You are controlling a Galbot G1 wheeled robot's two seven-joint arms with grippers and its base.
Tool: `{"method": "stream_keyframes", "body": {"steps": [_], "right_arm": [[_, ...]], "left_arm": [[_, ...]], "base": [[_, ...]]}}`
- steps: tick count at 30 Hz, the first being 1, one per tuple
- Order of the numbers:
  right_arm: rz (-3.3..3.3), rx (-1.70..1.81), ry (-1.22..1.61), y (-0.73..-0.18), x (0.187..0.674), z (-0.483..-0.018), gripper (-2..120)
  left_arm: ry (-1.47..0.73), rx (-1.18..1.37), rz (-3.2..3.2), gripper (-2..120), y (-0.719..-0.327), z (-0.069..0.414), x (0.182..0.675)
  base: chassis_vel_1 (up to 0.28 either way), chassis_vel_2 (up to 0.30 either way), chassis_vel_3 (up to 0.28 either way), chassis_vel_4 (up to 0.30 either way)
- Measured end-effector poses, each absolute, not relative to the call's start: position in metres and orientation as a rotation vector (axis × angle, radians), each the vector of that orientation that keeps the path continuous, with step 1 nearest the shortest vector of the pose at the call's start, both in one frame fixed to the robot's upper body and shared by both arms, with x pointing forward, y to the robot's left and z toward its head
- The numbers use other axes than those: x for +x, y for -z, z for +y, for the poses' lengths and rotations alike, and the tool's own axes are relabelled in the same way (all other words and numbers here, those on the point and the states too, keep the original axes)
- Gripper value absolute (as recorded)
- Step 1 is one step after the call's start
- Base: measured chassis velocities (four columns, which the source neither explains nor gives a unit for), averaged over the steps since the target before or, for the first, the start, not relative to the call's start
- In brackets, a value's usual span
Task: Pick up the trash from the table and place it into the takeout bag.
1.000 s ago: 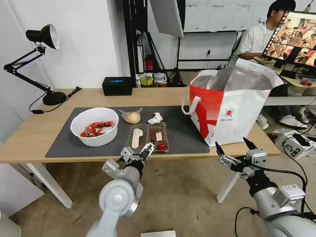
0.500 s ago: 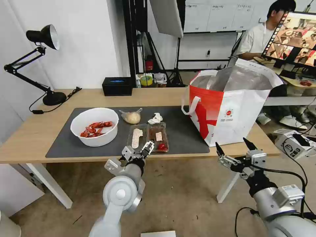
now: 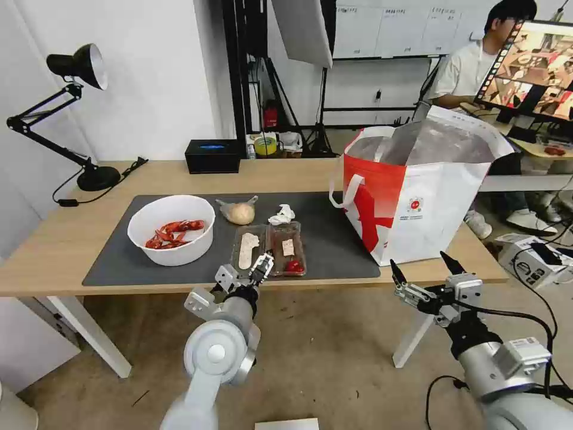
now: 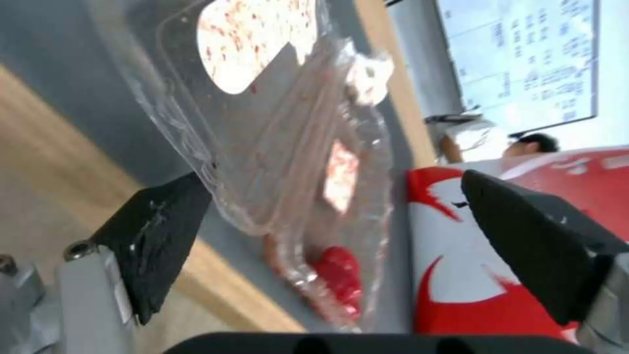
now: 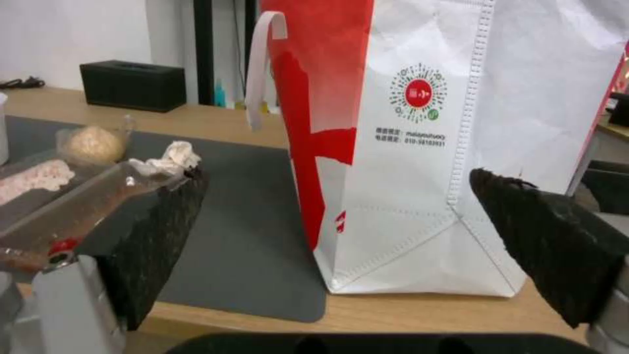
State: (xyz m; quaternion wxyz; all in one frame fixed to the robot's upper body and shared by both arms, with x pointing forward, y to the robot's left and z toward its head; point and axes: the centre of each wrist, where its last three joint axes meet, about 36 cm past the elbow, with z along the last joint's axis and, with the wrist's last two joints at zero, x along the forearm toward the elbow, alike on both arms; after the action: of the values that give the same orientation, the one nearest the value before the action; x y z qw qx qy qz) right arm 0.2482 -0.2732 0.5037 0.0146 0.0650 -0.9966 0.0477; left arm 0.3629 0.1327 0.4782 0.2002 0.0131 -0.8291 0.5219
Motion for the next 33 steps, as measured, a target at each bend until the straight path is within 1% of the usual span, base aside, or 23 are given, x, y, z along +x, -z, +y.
{"method": "stream_keyframes", "body": {"steps": [9,21,28,32,33], "right_arm": [[-3.107,0.206,-0.148,-0.504,0.246,-0.272,100],[-3.111,0.207,-0.150,-0.507,0.243,-0.270,100],[-3.116,0.208,-0.155,-0.511,0.239,-0.270,100],[-3.119,0.201,-0.153,-0.513,0.236,-0.270,100],[-3.122,0.197,-0.152,-0.513,0.235,-0.270,100]], "left_arm": [[-1.539,-0.002,-2.351,100,-0.483,0.137,0.360],[-1.650,-0.117,-2.387,100,-0.496,0.145,0.357],[-1.672,-0.199,-2.372,100,-0.500,0.134,0.358],[-1.641,-0.252,-2.357,100,-0.499,0.119,0.365],[-1.603,-0.270,-2.353,100,-0.495,0.111,0.367]], "base": [[0.000,0.000,0.000,0.000],[0.000,0.000,0.000,0.000],[0.000,0.000,0.000,0.000],[0.000,0.000,0.000,0.000],[0.000,0.000,0.000,0.000]]}}
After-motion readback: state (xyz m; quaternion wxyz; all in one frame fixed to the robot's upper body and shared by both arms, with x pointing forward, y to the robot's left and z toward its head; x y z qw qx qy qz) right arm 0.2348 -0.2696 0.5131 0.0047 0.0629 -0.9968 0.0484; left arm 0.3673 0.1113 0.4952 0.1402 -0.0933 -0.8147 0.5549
